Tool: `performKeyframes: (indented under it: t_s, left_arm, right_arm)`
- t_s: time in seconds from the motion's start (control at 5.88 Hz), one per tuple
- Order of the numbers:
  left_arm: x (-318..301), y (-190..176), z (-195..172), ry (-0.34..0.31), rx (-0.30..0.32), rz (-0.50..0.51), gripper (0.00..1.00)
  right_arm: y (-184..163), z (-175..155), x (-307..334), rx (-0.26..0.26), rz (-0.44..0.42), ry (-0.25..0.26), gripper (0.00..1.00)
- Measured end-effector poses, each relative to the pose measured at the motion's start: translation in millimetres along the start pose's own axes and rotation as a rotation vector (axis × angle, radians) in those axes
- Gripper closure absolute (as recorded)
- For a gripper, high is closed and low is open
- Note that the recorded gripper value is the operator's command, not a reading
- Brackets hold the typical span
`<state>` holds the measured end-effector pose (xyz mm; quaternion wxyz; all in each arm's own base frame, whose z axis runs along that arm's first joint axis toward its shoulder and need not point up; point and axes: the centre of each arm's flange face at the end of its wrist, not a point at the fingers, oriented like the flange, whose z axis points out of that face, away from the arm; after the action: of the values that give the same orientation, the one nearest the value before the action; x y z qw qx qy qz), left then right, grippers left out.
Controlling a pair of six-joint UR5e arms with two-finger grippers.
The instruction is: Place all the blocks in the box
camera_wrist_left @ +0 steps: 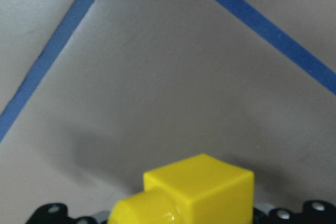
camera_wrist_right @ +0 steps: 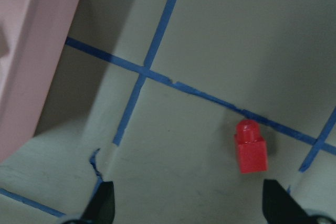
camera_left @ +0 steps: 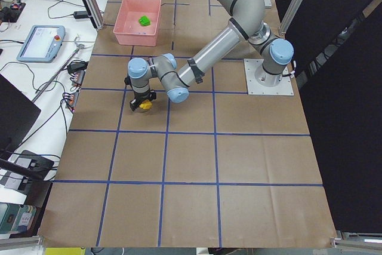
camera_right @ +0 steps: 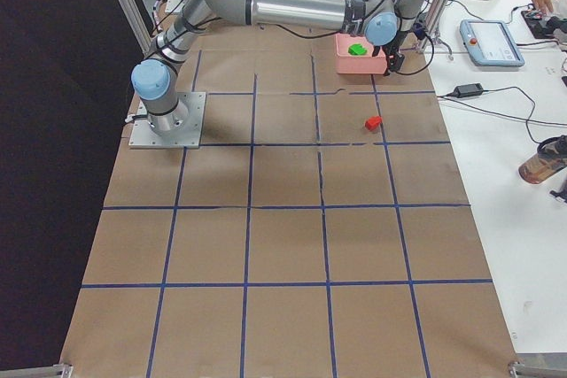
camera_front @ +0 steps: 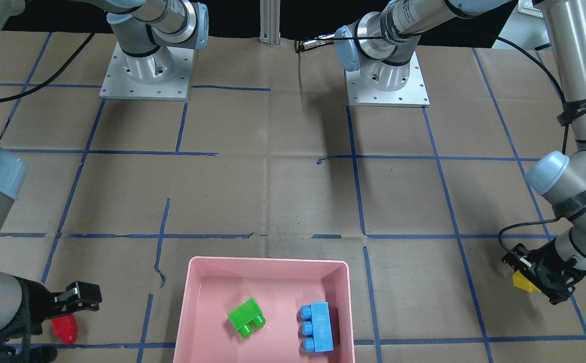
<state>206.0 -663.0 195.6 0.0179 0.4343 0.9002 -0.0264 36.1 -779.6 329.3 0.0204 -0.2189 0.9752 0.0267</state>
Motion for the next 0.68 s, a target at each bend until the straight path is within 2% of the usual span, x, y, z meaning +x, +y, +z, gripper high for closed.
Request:
performKeyframes:
  t_s: [0.17,0.34,0.68]
  left_arm:
    - [8,-11,-19,0.022,-0.005,-0.031,1.0]
    - [23,-33,-43,0.03,-0.006,-0.063,1.0]
    - [61,-107,-91,-0.003,0.003,-0.204,1.0]
  right_arm:
    - [-1,30,35,0.01,-0.083,0.005,0.0]
    - [-6,62,57,0.019,-0.13,0.011,0.0]
    - [-8,104,76,0.003,-0.172,0.008,0.01]
